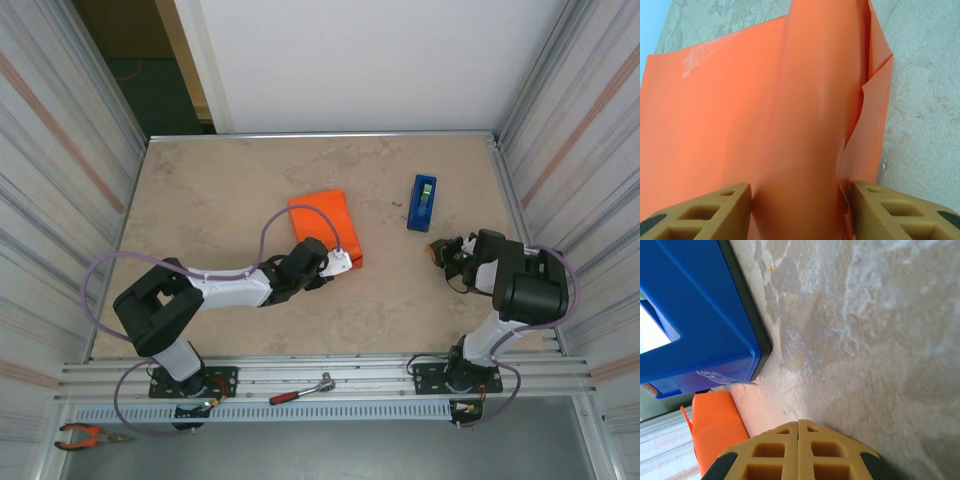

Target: Wrap the gift box in paper

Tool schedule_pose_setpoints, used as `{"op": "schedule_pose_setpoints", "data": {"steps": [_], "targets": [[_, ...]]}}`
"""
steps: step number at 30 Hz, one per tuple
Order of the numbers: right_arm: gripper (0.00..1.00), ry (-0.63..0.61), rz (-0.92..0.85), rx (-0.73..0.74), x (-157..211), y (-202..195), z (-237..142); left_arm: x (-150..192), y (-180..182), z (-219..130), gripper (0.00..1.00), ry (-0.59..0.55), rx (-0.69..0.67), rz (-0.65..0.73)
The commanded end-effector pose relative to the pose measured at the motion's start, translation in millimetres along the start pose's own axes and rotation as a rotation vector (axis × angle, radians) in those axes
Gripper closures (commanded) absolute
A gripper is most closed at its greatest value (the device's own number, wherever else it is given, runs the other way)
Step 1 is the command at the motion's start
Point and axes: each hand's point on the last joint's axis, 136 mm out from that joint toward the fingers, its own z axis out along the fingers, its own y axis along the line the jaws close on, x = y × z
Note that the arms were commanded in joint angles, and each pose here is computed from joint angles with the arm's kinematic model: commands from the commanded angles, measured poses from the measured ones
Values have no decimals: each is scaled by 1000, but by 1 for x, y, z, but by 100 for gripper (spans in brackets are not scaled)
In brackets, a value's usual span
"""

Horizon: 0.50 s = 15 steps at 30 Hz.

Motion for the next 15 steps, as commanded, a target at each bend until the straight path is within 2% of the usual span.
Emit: {"op": "schedule_pose_setpoints", "data": {"steps": [1,6,15], "targets": [[100,44,28,28,15,-9,-7,17,-26,6,47,51,85,10],[100,69,-71,-29,29,32,-19,16,-26,5,48,50,86,9],[100,97,-291,-77,76,94,-57,17,-25,4,50,48,83,9]]}}
